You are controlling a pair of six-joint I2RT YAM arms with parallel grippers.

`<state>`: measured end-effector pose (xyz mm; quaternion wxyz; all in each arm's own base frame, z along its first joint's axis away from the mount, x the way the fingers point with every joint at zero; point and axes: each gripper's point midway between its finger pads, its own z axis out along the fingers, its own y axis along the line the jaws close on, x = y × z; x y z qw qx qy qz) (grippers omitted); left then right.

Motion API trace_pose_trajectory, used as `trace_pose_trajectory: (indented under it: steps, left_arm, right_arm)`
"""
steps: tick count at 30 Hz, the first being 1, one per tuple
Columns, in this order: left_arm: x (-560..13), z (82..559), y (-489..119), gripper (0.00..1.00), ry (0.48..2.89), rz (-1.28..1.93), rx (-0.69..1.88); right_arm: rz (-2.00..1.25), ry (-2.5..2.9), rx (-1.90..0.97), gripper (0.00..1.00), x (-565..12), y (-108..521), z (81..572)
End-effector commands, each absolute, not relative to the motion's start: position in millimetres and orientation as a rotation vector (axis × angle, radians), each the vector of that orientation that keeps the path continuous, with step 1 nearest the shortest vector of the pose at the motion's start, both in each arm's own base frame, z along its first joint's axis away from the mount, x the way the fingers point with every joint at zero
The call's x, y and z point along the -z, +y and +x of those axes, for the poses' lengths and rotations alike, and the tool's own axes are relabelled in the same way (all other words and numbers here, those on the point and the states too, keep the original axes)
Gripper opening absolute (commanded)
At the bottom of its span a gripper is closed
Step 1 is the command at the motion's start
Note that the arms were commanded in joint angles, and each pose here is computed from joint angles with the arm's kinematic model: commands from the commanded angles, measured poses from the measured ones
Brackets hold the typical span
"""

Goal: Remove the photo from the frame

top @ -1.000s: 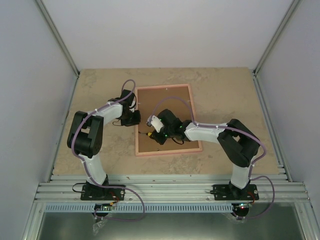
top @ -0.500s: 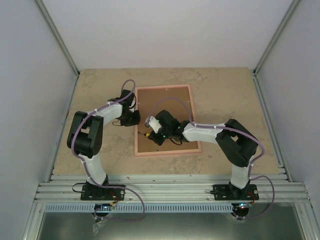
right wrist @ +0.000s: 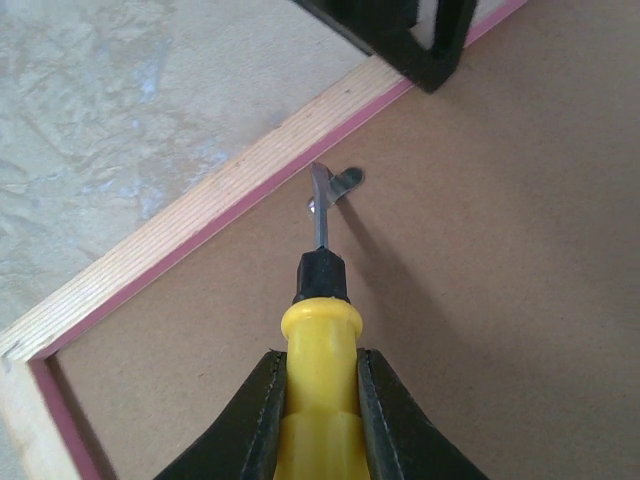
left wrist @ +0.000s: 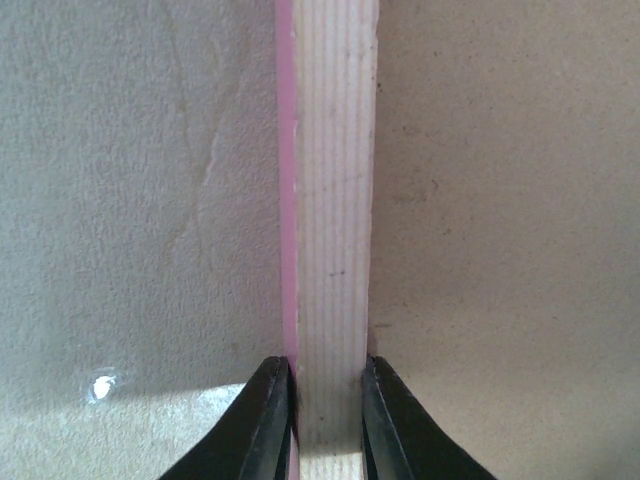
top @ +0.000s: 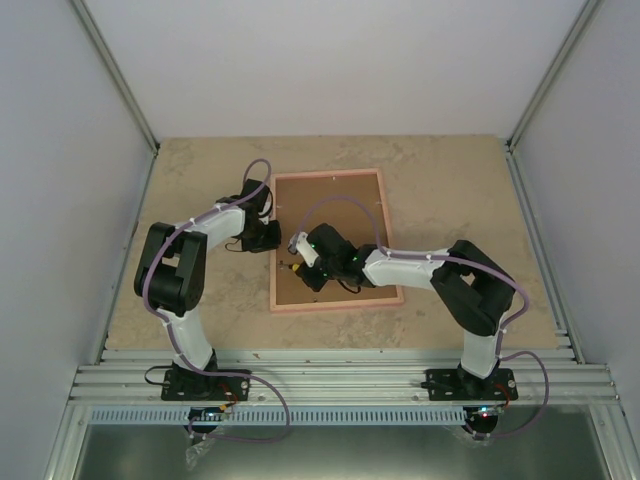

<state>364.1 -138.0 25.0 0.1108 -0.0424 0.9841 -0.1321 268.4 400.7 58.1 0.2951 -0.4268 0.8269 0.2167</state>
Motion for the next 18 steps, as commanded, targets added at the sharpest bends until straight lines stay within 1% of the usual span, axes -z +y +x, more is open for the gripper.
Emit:
trace_pose_trajectory:
  steps: [1, 9, 18]
  left_arm:
    - [-36, 356, -150, 0.02, 2.892, -0.102, 0.475]
    - [-36, 355, -149, 0.02, 2.893, -0.104, 0.466]
    - [-34, 353, -152, 0.02, 2.902, -0.093, 0.488]
  right_arm:
    - [-1.034, 2.241, -0.425, 0.00, -54, 379, 286]
    - [-1.053, 2.259, -0.398, 0.00, -51, 372, 282]
    - [-1.031, 2.205, -0.444, 0.00, -75, 371, 284]
